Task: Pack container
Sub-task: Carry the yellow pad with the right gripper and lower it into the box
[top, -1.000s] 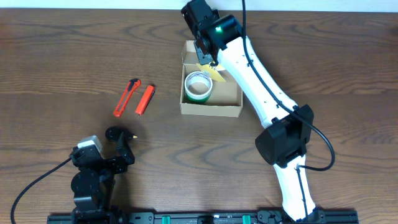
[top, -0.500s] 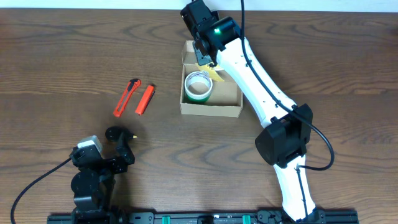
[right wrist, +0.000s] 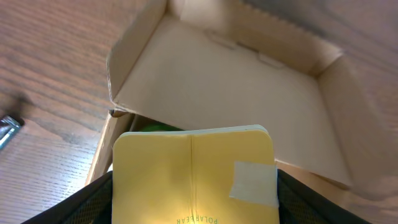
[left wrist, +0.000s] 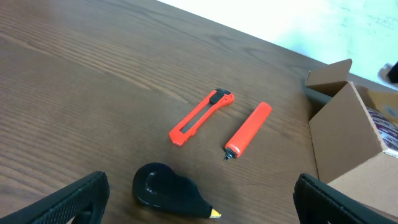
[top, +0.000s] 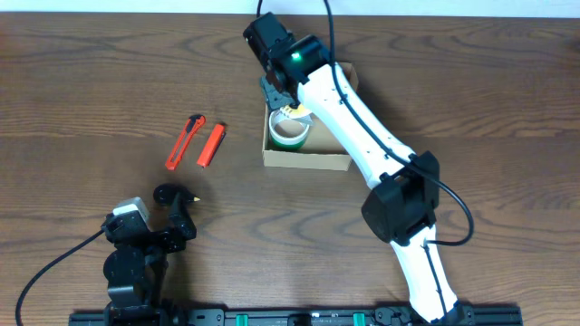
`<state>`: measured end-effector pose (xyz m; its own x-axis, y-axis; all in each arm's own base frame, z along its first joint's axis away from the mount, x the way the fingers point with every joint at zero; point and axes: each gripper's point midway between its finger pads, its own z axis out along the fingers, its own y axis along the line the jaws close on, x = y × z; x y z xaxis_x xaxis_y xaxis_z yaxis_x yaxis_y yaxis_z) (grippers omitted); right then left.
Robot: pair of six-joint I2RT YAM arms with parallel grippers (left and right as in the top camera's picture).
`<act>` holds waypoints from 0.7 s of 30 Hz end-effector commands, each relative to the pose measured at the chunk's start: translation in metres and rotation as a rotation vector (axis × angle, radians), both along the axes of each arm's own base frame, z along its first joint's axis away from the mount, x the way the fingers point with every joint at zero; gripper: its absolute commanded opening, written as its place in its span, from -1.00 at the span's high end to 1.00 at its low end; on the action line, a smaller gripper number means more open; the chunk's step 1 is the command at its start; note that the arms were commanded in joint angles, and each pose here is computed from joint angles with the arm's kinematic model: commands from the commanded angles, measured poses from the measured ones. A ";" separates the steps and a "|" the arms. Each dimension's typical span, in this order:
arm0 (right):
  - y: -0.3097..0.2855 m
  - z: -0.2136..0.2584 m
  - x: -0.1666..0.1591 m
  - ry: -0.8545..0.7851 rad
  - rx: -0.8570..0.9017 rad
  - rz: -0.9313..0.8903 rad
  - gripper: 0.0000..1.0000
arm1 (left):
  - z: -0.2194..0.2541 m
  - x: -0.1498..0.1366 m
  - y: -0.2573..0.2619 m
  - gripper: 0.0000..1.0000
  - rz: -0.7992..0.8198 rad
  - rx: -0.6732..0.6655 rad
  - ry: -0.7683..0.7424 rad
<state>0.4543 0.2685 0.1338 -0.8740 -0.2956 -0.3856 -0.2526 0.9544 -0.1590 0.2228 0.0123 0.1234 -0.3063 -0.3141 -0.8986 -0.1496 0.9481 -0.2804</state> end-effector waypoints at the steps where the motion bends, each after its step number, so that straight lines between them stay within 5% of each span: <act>1: 0.006 -0.019 -0.006 0.038 -0.017 0.000 -0.50 | -0.009 0.000 0.003 -0.91 0.013 0.018 0.016; 7: 0.009 -0.023 -0.007 0.042 -0.020 0.006 -0.98 | -0.009 0.000 0.003 -0.91 0.013 0.018 0.016; 21: 0.004 0.020 -0.009 -0.011 0.021 0.001 -0.99 | -0.009 0.000 0.003 -0.91 0.013 0.018 0.016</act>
